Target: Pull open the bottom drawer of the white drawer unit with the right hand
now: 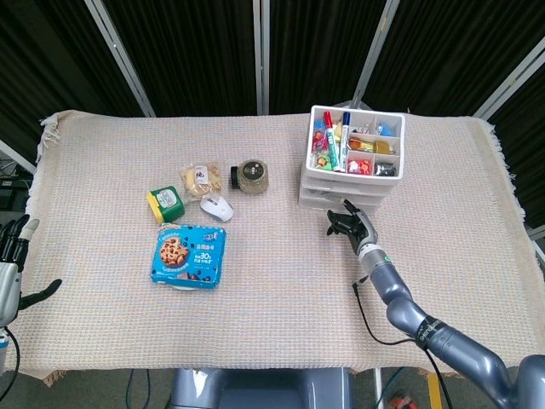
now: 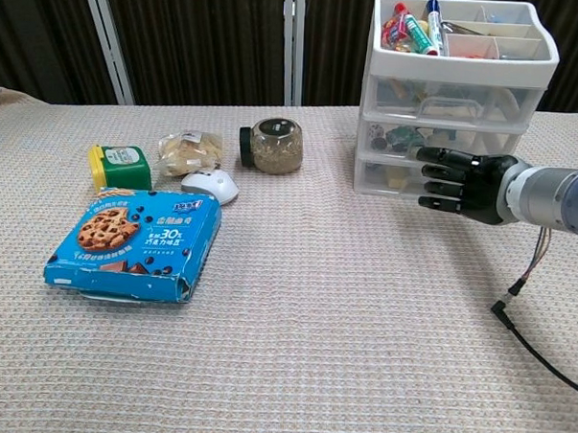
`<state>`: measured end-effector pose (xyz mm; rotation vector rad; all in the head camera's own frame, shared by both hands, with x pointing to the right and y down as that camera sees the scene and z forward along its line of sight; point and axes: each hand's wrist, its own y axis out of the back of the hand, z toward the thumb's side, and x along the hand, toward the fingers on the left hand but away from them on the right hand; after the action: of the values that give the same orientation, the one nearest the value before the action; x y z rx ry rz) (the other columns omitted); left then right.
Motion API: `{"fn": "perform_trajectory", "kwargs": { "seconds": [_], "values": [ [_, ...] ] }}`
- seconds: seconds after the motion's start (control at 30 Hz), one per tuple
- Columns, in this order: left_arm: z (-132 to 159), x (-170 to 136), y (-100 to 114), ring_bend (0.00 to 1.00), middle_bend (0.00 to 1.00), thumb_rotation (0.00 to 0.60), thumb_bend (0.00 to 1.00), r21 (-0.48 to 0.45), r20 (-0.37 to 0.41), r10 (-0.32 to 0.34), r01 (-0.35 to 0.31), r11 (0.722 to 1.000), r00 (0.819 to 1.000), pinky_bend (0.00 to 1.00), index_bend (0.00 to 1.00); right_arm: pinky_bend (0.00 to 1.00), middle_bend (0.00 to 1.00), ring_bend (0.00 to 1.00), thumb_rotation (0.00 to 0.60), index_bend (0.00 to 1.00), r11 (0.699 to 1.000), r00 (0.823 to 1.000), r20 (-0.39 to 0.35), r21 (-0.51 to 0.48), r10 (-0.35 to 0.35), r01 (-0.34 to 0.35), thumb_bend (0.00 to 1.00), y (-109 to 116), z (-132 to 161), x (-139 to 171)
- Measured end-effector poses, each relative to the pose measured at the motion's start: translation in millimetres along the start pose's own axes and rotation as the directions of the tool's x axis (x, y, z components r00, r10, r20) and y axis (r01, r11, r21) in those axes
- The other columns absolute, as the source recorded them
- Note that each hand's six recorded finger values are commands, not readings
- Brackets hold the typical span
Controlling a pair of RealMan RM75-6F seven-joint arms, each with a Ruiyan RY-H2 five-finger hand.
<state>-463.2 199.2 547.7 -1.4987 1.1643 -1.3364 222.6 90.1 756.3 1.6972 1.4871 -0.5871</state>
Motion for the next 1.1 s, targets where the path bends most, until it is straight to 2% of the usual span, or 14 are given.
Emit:
{"fn": "perform_trajectory", "kwargs": {
  "seconds": [0.47,0.77,0.83,1.1],
  "values": [
    [2.1,-0.8,-1.1,0.0,0.0,0.6,0.09,0.0,0.005,-0.005,0.005,1.0,1.0,0.0,0.0,0.63,0.87,0.82,0.6,0.37,0.999,0.998,0.025,-0.006,0.053,-0.053,0.4,-9.8,-8.6,7.3],
    [5.7,-2.3,-1.8,0.0,0.0,0.6,0.09,-0.001,0.018,-0.006,0.006,1.0,1.0,0.0,0.0,0.63,0.87,0.81,0.6,0.37,0.996,0.995,0.037,0.001,0.091,-0.091,0.4,-15.2,-19.5,25.7],
    [6.3,-2.8,-1.9,0.0,0.0,0.6,0.09,-0.001,0.02,-0.006,0.007,1.0,1.0,0.0,0.0,0.63,0.86,0.81,0.6,0.35,0.996,0.995,0.04,0.004,0.094,-0.094,0.4,-14.0,-23.1,30.8],
    [10.0,-4.8,-1.2,0.0,0.0,0.6,0.09,-0.001,0.032,-0.002,0.002,1.0,0.999,0.0,0.0,0.6,0.82,0.78,0.6,0.16,0.995,0.995,0.034,0.048,0.09,-0.092,0.38,-10.2,-32.6,46.8]
  ]
}}
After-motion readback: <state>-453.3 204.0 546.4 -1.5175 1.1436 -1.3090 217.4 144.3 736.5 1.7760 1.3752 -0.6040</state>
